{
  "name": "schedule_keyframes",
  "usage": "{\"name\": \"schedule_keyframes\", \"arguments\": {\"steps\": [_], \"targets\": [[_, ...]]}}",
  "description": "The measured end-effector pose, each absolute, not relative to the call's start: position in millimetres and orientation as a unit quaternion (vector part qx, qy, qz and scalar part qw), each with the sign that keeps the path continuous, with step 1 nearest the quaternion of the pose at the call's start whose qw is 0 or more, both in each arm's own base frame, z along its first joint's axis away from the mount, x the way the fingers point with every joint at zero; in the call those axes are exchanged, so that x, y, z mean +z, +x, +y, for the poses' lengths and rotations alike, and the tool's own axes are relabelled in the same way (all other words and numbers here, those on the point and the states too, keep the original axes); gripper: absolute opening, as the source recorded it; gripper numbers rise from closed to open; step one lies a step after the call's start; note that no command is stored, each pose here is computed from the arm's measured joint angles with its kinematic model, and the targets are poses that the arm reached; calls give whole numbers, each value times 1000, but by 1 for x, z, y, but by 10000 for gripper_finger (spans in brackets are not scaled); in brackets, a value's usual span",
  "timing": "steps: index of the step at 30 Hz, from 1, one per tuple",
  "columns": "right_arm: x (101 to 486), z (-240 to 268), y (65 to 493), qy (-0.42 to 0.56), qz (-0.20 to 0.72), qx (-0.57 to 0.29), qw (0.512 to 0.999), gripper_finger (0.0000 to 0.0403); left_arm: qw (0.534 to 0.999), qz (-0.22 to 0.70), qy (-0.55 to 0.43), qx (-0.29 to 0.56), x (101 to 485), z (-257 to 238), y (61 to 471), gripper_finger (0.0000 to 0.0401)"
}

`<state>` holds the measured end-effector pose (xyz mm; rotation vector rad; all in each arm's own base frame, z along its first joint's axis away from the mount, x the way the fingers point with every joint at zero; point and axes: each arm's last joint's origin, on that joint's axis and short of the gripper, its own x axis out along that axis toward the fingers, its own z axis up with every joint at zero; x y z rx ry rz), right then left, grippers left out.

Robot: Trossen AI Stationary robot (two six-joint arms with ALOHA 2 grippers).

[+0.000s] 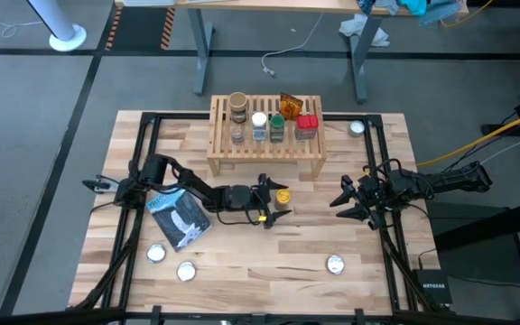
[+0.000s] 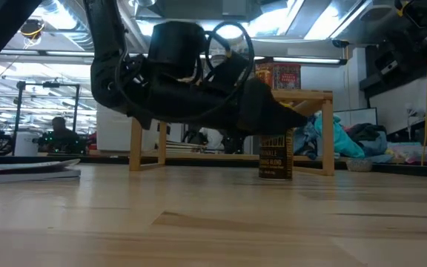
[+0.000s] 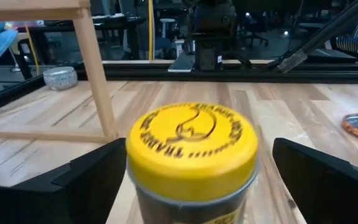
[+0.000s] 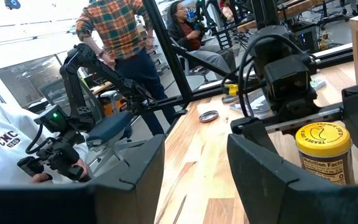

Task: Shelf spices
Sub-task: Remove the yellow seasoning bottle from the shelf, then remove the red seasoning can from the shelf

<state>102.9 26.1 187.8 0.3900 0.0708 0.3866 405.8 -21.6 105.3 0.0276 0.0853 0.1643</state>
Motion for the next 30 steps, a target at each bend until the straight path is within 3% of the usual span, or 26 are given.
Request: {"name": "schedule_keyframes", "arguments": {"steps": [19, 30], "targets": [[188, 26, 103, 193, 35, 191, 962, 182, 993, 55, 71, 72, 158, -27, 398, 393], [188, 26, 103, 192, 35, 191, 962, 182, 984, 39, 150, 85, 230, -27, 374, 393]]}}
